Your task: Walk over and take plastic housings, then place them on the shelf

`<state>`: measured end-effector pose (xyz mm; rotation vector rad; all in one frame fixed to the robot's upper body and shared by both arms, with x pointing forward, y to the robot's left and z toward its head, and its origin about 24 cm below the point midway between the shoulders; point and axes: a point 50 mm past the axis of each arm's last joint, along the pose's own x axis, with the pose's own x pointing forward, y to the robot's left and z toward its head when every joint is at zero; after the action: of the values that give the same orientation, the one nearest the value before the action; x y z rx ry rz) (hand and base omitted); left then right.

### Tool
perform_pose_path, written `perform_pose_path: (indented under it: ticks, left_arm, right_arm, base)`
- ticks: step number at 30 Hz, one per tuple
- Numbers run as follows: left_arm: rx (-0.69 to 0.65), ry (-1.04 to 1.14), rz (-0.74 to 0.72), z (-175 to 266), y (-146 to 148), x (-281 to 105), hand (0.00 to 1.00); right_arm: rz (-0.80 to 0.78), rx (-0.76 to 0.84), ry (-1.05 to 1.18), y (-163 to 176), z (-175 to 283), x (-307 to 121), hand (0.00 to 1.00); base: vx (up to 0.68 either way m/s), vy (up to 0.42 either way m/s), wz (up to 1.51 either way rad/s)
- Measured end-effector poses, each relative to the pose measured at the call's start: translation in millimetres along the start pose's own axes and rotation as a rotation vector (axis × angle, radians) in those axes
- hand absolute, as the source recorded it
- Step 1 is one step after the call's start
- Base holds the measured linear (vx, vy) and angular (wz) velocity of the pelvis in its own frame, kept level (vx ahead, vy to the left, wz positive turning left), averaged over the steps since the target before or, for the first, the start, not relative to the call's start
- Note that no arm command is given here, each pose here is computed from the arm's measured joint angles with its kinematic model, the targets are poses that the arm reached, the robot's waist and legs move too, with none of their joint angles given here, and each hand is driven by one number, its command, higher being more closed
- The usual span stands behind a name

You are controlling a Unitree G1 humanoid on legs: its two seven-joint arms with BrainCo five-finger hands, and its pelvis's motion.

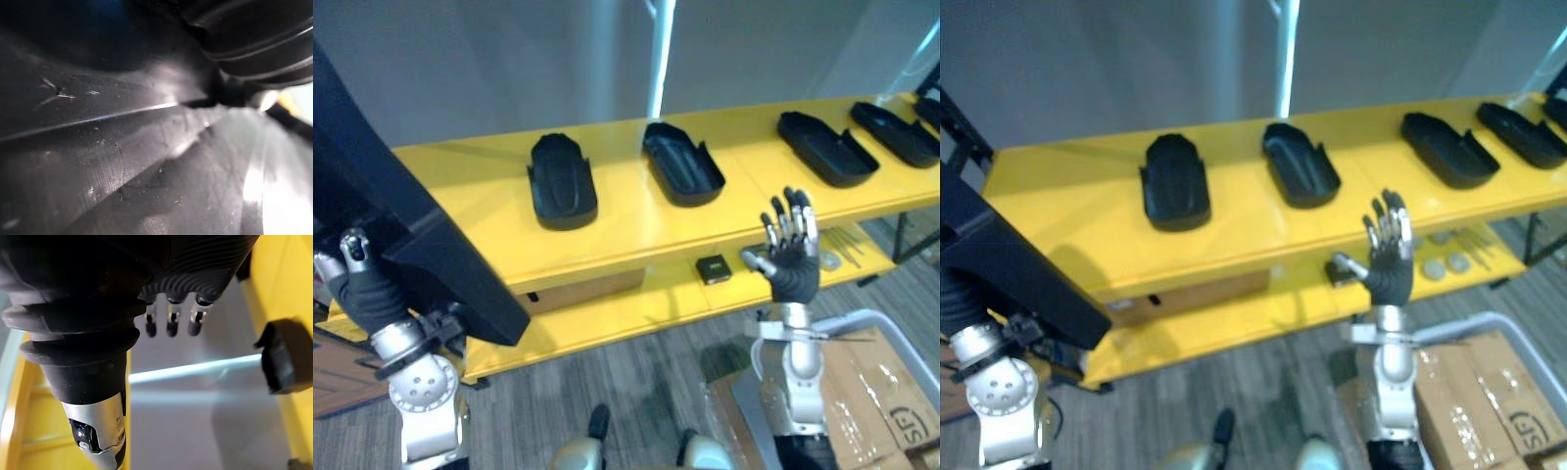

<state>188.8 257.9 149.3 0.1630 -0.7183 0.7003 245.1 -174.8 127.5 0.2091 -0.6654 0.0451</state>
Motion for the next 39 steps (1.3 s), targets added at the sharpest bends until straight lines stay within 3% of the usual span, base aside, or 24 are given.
perform_pose_path:
  ticks: [6,8,12,14,17,22,30,33,39]
  left_arm:
    - [0.015,0.075,0.023,-7,-3,-15,1.0]
    - [0.001,0.084,-0.006,-6,-8,-17,1.0]
    - [0.064,0.066,-0.024,-3,-6,-14,1.0]
    - [0.158,0.07,-0.028,-5,5,-13,1.0]
    - [0.31,0.043,-0.014,-7,29,-1,1.0]
    - [0.519,0.122,0.055,-26,75,14,1.0]
    - [0.775,0.47,0.015,-90,122,36,1.0]
    - [0.849,0.582,-0.086,-111,118,55,1.0]
    - [0.894,0.683,-0.246,-127,94,77,1.0]
  right_arm:
    - [0.312,0.145,-0.132,58,16,30,0.0]
    - [0.349,0.147,-0.125,68,16,29,0.0]
    - [0.326,-0.025,-0.11,78,12,29,0.0]
    - [0.251,-0.09,-0.127,74,14,36,0.0]
    - [0.041,-0.177,-0.137,40,19,38,0.0]
    - [-0.248,-0.386,-0.085,-36,35,4,0.0]
    - [-0.608,-0.658,0.096,-116,49,-69,0.0]
    - [-0.696,-0.7,0.27,-141,31,-99,0.0]
    - [-0.743,-0.704,0.646,-156,-10,-162,0.0]
  base:
    - [0.19,-0.164,0.64]
    - [0.19,-0.046,1.24]
    - [0.14,-0.015,0.81]
    - [0.09,-0.029,0.47]
    - [-0.04,-0.037,-0.05]
    - [-0.12,0.002,-0.48]
    - [-0.09,0.008,-0.44]
    - [0.01,-0.013,-0.23]
    - [0.05,-0.004,-0.11]
